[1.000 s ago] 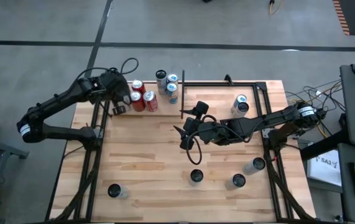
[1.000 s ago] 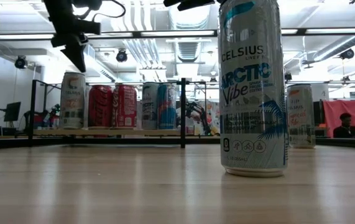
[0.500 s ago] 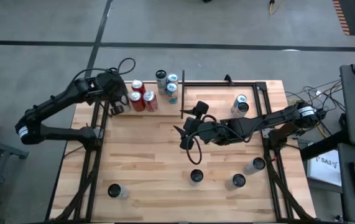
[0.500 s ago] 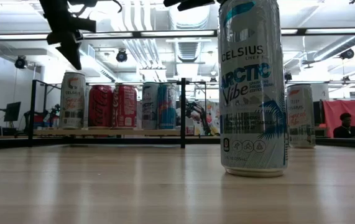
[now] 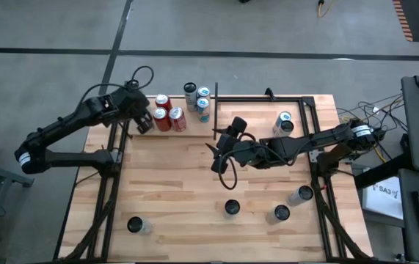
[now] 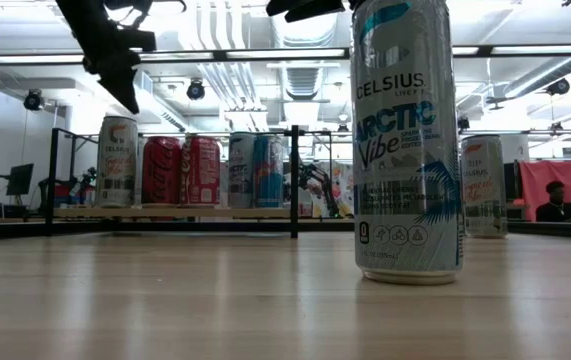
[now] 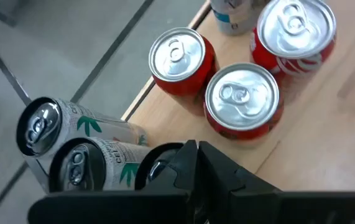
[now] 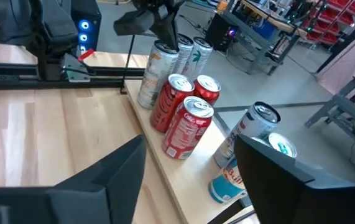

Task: Place canned beverage on shelf
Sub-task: Put the middle left white and yellow soda can on the shelf

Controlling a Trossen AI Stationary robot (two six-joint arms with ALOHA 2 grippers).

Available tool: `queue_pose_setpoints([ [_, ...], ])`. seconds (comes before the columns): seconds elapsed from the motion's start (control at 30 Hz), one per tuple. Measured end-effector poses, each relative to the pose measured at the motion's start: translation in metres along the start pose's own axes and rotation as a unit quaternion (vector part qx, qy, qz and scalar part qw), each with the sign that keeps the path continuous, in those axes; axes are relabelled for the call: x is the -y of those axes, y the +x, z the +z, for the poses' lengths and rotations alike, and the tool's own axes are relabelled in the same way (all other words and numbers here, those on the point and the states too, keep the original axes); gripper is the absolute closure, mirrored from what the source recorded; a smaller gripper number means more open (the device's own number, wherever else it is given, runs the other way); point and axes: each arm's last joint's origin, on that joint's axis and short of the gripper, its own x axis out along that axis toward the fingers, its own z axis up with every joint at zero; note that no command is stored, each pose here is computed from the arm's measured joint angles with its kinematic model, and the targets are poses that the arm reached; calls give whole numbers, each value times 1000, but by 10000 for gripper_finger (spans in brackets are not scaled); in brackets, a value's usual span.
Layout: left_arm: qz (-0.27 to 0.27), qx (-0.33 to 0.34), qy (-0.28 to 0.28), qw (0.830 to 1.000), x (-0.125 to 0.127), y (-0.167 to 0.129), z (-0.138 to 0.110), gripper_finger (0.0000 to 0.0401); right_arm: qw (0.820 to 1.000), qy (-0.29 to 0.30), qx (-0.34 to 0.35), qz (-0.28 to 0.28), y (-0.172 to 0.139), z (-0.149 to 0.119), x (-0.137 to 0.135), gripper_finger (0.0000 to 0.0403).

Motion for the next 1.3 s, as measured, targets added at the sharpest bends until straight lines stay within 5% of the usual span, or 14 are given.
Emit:
queue_pose_setpoints([
  [0.23, 2, 0, -60, 998, 2, 6, 1, 401, 999, 34, -11, 0, 1, -5, -1, 236],
  [0.37, 51, -4, -79, 996, -1, 7, 0, 401, 999, 40, -18, 0, 2, -10, -2, 286],
  [0.67, 62, -22, -84, 994, 2, 13, -5, 401, 999, 40, -22, -1, 3, -14, -3, 376],
  [0.93, 62, -24, -53, 996, 3, 15, -7, 401, 999, 47, -20, -1, 3, -14, -3, 393],
  [1.3, 48, -26, 82, 995, 3, 13, -8, 401, 999, 52, -14, -1, 3, -12, -3, 394],
])
